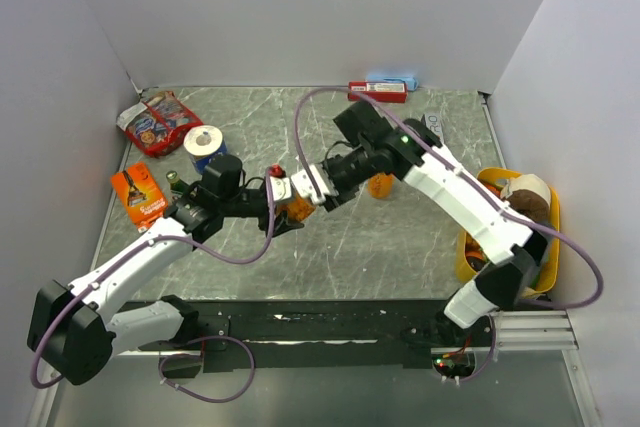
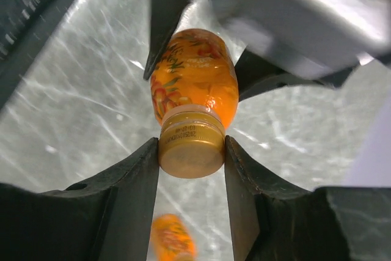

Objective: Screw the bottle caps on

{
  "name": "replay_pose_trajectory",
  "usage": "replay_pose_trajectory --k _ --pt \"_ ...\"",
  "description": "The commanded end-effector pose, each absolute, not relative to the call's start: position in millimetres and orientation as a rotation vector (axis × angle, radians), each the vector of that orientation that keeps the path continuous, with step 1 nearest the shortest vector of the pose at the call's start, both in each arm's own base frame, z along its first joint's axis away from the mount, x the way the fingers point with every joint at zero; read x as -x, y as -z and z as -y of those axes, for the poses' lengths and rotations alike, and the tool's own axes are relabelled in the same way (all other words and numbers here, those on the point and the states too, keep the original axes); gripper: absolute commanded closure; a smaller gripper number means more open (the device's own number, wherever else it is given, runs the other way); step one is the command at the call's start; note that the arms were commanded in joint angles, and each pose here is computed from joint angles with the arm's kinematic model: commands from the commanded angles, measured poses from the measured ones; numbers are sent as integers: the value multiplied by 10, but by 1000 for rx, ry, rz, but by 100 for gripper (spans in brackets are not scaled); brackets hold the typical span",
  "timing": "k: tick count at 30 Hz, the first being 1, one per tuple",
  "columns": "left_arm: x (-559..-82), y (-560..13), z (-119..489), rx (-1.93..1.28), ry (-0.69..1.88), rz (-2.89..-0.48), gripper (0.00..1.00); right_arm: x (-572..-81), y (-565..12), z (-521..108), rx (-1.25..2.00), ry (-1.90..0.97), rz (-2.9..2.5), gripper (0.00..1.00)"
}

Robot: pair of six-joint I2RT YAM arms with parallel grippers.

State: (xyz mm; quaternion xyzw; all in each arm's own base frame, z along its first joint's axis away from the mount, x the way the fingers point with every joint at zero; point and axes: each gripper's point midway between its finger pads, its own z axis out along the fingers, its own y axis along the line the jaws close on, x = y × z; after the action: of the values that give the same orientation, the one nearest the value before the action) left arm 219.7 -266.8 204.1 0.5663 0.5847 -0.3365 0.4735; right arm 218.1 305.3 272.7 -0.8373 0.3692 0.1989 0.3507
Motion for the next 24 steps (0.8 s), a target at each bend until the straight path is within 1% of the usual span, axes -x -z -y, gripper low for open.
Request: replay_pose_trajectory --k 1,3,8,10,11,13,14,16,18,20,21,24 --pt "-2428 -2499 2698 -1227 716 -1305 99 -2143 -2923 -3181 2014 -795 -1229 100" --pt "-2454 -2537 2689 -1212 700 -1299 99 -2096 -2901 -3170 2016 -837 -1271 100" --pt "-2446 -2542 2698 -1197 722 -1308 99 -2149 -2931 -3135 2013 -755 -1223 100" --pt "-2440 -2507 2700 -1195 733 -1325 90 -2149 -2963 -3100 2024 -736 -1226 100" --pt "-2432 -2472 2713 -1203 743 -1336 83 -2149 -2971 -3088 2032 -727 -1220 100" --pt "-2408 -2446 2723 -1222 759 -1343 77 -2136 -2991 -3046 2038 -706 -1217 100" --pt "-2408 -2423 2729 -1226 764 -1349 83 -2126 -2995 -3037 2040 -702 -1215 100" --pt "-2448 -2454 2731 -1209 743 -1333 98 -2106 -3016 -3022 2032 -699 -1235 100" --pt "-2591 -2463 2669 -1123 676 -1365 99 -2120 -3047 -3056 2008 -718 -1280 100" --pt "-2769 -2567 2602 -1022 590 -1368 99 -2173 -2970 -3109 1937 -776 -1454 100" --pt "-2834 -2611 2575 -980 565 -1373 99 -2176 -3028 -3149 1898 -805 -1500 100" --pt "-2995 -2727 2511 -846 523 -1395 99 -2199 -2958 -3193 1778 -893 -1709 100"
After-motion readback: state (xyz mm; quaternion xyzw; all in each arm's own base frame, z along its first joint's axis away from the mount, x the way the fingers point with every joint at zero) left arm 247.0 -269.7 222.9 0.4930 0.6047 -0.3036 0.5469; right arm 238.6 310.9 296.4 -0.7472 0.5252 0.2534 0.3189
